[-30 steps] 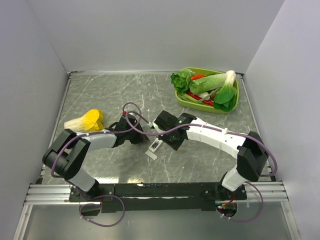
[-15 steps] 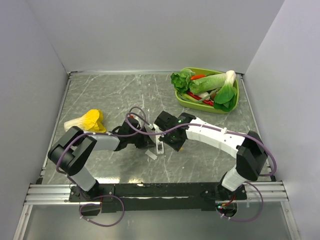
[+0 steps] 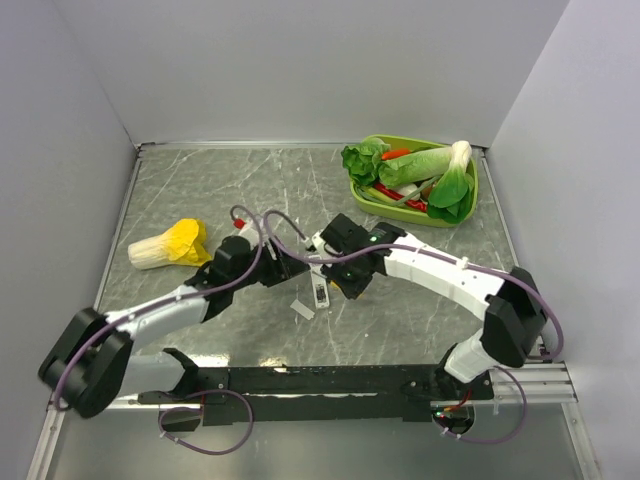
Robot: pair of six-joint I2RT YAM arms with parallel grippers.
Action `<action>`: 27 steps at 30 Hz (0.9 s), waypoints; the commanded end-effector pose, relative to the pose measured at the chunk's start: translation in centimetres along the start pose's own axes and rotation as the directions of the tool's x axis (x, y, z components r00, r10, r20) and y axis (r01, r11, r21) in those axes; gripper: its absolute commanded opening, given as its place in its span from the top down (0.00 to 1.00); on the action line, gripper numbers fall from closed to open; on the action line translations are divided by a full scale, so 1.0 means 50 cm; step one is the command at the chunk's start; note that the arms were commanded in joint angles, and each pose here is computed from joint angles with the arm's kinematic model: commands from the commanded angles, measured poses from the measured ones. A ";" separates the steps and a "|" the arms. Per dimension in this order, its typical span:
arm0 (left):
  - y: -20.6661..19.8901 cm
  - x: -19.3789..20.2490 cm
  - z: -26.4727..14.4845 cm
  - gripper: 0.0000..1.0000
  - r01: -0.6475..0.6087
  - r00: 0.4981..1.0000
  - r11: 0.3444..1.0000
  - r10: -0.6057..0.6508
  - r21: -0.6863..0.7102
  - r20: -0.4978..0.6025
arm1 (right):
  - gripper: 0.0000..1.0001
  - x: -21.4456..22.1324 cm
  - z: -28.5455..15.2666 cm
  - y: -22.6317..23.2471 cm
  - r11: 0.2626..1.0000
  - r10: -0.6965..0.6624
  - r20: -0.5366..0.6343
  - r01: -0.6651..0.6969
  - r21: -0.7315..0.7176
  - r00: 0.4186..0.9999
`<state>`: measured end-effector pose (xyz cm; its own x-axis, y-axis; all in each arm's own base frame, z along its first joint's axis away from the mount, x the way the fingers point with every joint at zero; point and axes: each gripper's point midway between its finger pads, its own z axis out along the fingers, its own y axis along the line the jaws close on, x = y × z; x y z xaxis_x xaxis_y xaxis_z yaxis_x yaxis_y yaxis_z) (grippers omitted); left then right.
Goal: Unload the batteries from the remote control
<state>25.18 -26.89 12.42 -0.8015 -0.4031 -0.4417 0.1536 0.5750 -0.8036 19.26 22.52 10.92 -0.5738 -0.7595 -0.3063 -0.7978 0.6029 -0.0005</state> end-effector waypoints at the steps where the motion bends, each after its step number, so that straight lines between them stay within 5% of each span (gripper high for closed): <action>1: -0.053 -0.020 -0.031 0.39 0.023 0.996 0.990 -0.034 0.142 0.079 | 1.00 -0.076 -0.060 0.018 0.994 0.064 0.253 -0.040 -0.098 0.965; 12: -0.128 -0.030 -0.057 0.34 0.063 0.991 0.939 -0.098 0.338 0.087 | 1.00 -0.127 -0.081 0.090 0.948 0.176 0.421 -0.039 -0.316 0.890; 19: -0.116 -0.005 -0.046 0.44 0.142 0.987 0.923 -0.161 0.357 0.023 | 1.00 -0.146 -0.084 0.096 0.936 0.217 0.457 -0.051 -0.348 0.863; 22: -0.108 0.000 -0.042 0.61 0.185 0.980 0.922 -0.199 0.341 0.004 | 0.99 -0.154 -0.086 0.088 0.940 0.237 0.487 -0.070 -0.335 0.841; 27: -0.093 -0.005 -0.042 0.99 0.281 0.955 0.915 -0.296 0.289 0.006 | 0.78 -0.157 -0.093 0.075 0.951 0.234 0.580 -0.061 -0.302 0.780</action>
<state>23.42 -28.16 16.55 -0.8136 -0.5307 -0.2377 0.1271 0.2366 -0.9633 18.48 28.94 14.17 -0.6127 -0.4418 -0.6553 -0.7596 0.5581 0.3340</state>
